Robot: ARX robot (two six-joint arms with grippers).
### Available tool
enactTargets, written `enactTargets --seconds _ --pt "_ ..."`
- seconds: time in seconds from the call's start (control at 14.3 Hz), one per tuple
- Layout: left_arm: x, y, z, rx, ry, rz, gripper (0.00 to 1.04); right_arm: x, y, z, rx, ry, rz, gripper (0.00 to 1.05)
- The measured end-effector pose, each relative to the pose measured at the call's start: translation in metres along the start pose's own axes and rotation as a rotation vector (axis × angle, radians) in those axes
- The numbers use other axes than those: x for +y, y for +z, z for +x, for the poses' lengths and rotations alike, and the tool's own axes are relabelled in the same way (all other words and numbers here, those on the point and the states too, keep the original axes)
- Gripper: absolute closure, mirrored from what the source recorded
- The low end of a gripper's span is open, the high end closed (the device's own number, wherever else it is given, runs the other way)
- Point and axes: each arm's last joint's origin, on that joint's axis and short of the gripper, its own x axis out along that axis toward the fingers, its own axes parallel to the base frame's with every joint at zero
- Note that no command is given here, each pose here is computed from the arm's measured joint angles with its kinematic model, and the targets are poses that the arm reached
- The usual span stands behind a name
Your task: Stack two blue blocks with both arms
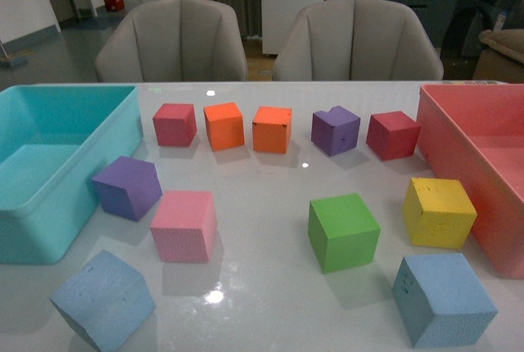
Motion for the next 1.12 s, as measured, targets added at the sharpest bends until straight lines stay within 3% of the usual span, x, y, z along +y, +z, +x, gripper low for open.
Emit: enactTargets --seconds 1.12 --pt "0.0000 0.0000 0.0000 0.000 0.000 0.000 0.07 0.0000 0.0000 0.0000 0.000 0.000 0.000 0.06"
